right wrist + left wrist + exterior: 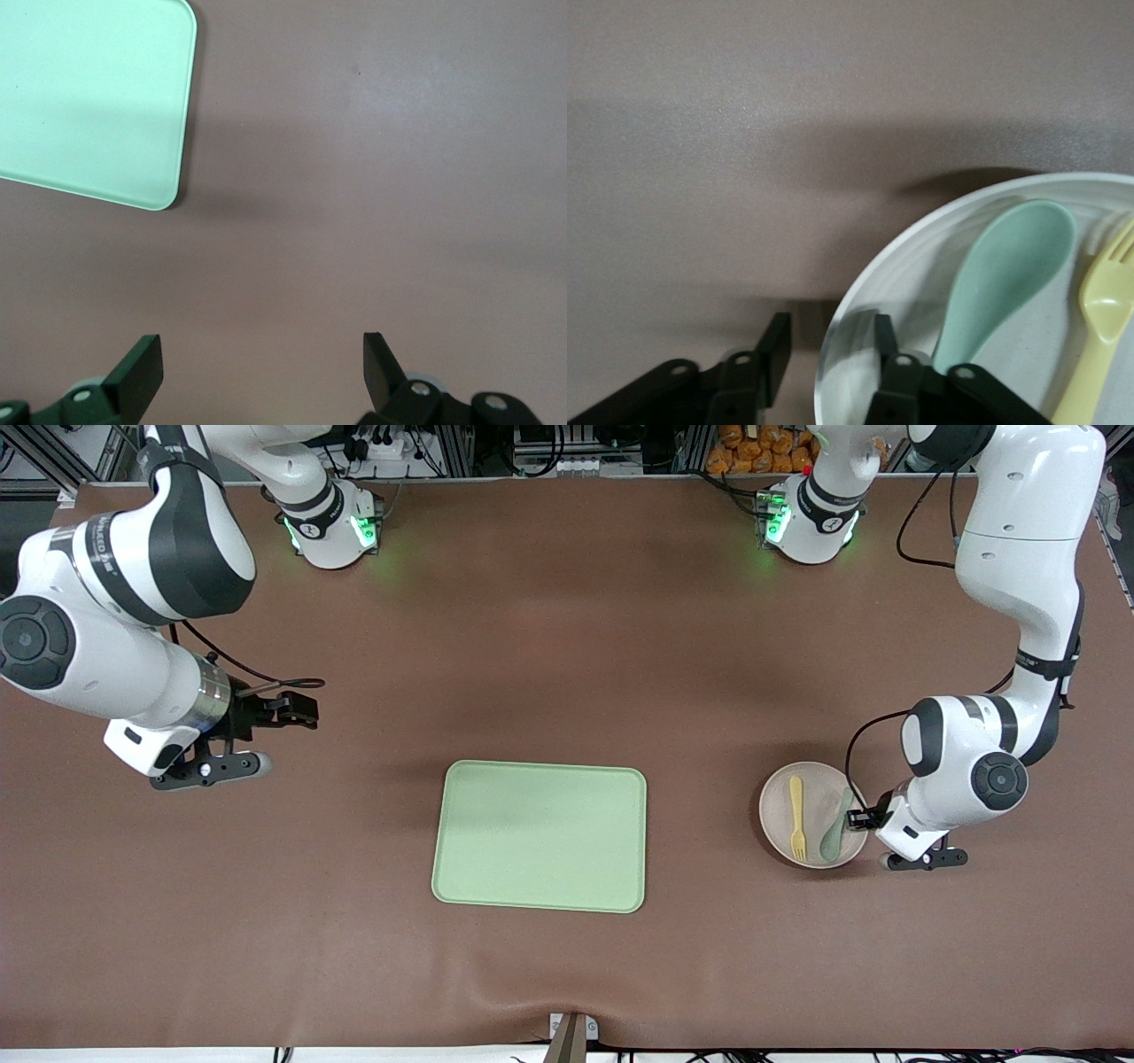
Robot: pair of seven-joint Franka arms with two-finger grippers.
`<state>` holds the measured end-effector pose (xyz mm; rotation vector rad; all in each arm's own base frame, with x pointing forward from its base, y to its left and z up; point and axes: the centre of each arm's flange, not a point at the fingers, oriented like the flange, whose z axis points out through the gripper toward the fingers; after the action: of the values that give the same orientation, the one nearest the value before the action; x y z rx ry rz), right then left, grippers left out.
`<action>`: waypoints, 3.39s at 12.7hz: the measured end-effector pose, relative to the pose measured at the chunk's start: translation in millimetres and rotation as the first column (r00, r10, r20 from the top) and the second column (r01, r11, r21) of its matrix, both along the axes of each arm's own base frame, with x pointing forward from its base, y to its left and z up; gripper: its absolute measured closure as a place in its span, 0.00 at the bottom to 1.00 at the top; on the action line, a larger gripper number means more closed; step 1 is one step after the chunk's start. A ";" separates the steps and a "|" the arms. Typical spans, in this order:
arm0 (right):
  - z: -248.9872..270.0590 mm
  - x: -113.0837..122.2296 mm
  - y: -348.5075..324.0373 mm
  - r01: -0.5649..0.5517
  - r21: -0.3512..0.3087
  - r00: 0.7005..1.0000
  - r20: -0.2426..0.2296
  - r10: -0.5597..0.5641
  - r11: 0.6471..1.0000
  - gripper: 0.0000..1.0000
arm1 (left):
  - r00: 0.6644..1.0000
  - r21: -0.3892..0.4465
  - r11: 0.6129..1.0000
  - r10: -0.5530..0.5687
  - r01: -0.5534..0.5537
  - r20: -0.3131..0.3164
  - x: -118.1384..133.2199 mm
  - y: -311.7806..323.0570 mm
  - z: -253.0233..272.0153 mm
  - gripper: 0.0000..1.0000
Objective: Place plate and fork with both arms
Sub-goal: 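Lower the left gripper and grasp the rim of the white plate, then carry the plate with the left gripper onto the green tray, then release the plate and raise the left gripper while the right gripper approaches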
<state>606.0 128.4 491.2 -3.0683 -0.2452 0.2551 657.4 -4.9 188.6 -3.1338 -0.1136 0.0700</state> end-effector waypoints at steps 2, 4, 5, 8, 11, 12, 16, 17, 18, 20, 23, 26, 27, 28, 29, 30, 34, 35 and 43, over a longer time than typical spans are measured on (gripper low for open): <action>1.4 2.3 -0.1 0.002 0.003 1.000 0.019 -0.002 1.000 0.00 | 1.000 -0.002 1.000 -0.003 0.003 0.005 1.2 -2.9 2.7 0.84; 2.0 3.6 -0.4 0.004 0.005 1.000 0.028 -0.004 1.000 0.00 | 1.000 -0.004 1.000 -0.007 0.007 0.012 3.5 -5.7 5.8 0.88; 2.1 3.8 -0.9 0.004 0.005 1.000 0.029 -0.005 1.000 0.00 | 1.000 -0.006 1.000 -0.009 0.009 0.015 4.5 -7.6 7.0 0.88; 2.0 4.0 -1.5 0.006 0.005 1.000 0.030 -0.006 1.000 0.00 | 0.999 -0.054 0.998 0.016 -0.014 0.045 11.7 -35.4 24.1 0.92; 0.8 4.5 -2.4 0.007 0.004 1.000 0.028 -0.007 1.000 0.00 | 0.993 -0.117 0.990 0.091 -0.081 0.076 13.8 -80.3 62.5 0.96; 0.7 4.5 -2.4 0.007 0.004 1.000 0.028 -0.007 1.000 0.00 | 0.992 -0.136 0.987 0.099 -0.087 0.083 13.7 -98.2 74.1 0.96; 0.4 4.5 -2.4 0.007 0.004 1.000 0.027 -0.007 1.000 0.00 | 0.983 -0.231 0.964 0.156 -0.132 0.091 15.4 -167.5 106.1 0.96; 0.4 4.5 -2.4 0.007 0.004 1.000 0.027 -0.007 1.000 0.00 | 0.982 -0.243 0.959 0.168 -0.142 0.089 14.4 -185.8 109.9 0.96; 0.4 4.5 -2.3 0.007 0.004 1.000 0.027 -0.007 1.000 0.00 | 0.980 -0.252 0.955 0.182 -0.156 0.084 11.9 -208.0 112.0 0.96; 0.4 4.5 -2.2 0.007 0.004 1.000 0.027 -0.007 1.000 0.00 | 0.973 -0.264 0.943 0.224 -0.202 0.057 0.7 -260.9 109.5 0.96; 0.4 4.5 -2.2 0.007 0.004 1.000 0.027 -0.007 1.000 0.00 | 0.966 -0.273 0.931 0.258 -0.242 0.022 -14.1 -319.7 99.6 0.96; 0.3 4.6 -2.6 0.008 0.004 1.000 0.027 -0.008 1.000 0.00 | 0.963 -0.276 0.925 0.269 -0.260 -0.006 -25.6 -363.1 79.2 0.96; 0.2 4.7 -2.7 0.008 0.004 1.000 0.027 -0.008 1.000 0.00 | 0.964 -0.282 0.924 0.266 -0.257 -0.005 -26.8 -371.8 72.2 0.96; 0.1 4.8 -3.2 0.009 0.003 1.000 0.027 -0.009 1.000 0.00 | 0.965 -0.288 0.924 0.263 -0.253 -0.002 -27.5 -377.4 64.3 0.96; -0.4 5.1 -4.0 0.010 0.003 1.000 0.026 -0.010 1.000 0.00 | 0.965 -0.296 0.922 0.263 -0.250 0.004 -28.6 -382.0 55.6 0.96; -2.0 5.8 -6.1 0.014 0.002 1.000 0.023 -0.014 1.000 0.00 | 0.965 -0.307 0.920 0.262 -0.246 0.013 -30.4 -387.6 47.1 0.96; -24.1 17.5 -45.8 0.034 0.002 0.999 -0.008 -0.034 0.999 0.00 | 0.967 -0.348 0.912 0.249 -0.217 0.051 -43.1 -414.3 20.1 0.96; -29.3 20.0 -53.3 0.035 0.003 0.999 -0.013 -0.035 0.999 0.00 | 0.966 -0.356 0.910 0.250 -0.214 0.059 -44.1 -417.2 16.4 0.96; -65.9 27.1 29.6 -0.089 0.020 0.996 0.035 0.088 0.996 0.00 | 0.951 -0.363 0.904 0.284 -0.224 0.122 -3.5 -381.7 135.3 0.12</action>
<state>633.1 158.1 425.3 -3.0466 -0.3835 0.2026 653.8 -386.6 324.0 -3.4470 -0.5769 -0.2053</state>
